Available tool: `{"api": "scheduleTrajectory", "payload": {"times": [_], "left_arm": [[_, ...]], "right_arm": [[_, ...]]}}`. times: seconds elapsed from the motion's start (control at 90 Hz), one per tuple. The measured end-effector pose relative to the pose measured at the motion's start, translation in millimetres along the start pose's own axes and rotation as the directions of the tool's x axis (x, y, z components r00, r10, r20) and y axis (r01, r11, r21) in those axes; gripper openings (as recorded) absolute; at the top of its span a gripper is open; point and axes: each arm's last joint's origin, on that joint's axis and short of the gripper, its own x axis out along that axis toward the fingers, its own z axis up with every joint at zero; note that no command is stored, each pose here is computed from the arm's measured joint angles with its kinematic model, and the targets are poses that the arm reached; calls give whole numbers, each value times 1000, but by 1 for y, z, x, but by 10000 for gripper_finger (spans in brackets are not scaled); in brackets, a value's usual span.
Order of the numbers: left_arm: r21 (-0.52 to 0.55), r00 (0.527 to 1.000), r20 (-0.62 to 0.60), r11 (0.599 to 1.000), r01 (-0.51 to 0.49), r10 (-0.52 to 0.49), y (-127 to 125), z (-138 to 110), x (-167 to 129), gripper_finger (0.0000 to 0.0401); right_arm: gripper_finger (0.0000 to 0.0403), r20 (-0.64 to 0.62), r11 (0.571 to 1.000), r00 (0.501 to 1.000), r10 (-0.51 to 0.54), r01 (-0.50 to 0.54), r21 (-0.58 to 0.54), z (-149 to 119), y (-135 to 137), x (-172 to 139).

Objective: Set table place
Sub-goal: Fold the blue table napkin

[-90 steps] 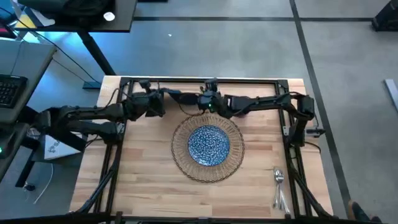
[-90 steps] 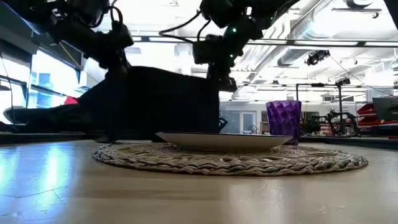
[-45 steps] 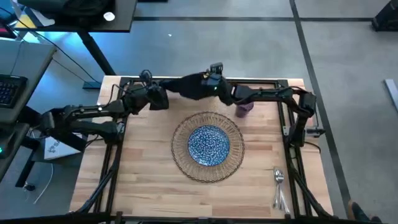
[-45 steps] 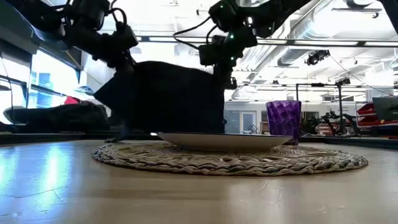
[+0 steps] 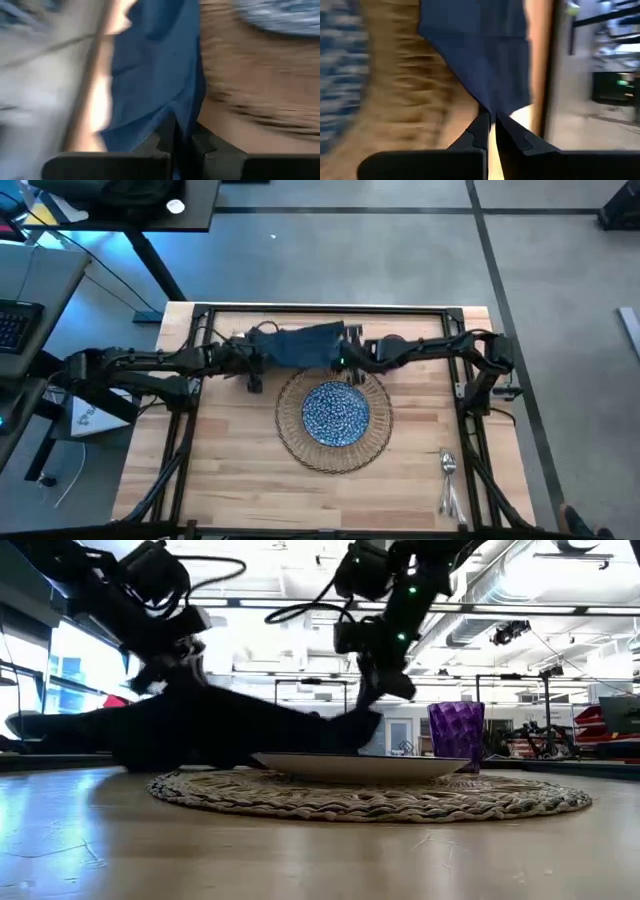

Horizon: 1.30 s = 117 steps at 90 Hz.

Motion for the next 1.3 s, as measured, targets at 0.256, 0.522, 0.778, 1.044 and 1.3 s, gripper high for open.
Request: {"api": "scheduleTrajectory", "payload": {"times": [0.256,0.522,0.778,1.044,1.3], "left_arm": [[-75,978,-57,978,197,-201,-22,-5,19,2],[-195,958,-47,943,269,-283,-26,-6,22,62],[-237,984,-33,958,162,-175,-11,11,-7,134],[-370,986,-167,927,-65,2,-4,1,-29,163],[-579,969,-246,805,-127,-25,-18,-44,-5,163]], "right_arm": [[6,36,961,973,229,-231,152,-2,11,-4],[99,90,920,967,240,-256,298,-7,-9,11],[119,191,912,974,121,-185,365,-2,-28,63],[119,79,887,989,124,-147,438,-16,-37,104],[119,-65,897,996,68,-32,442,-40,-66,112]]}}
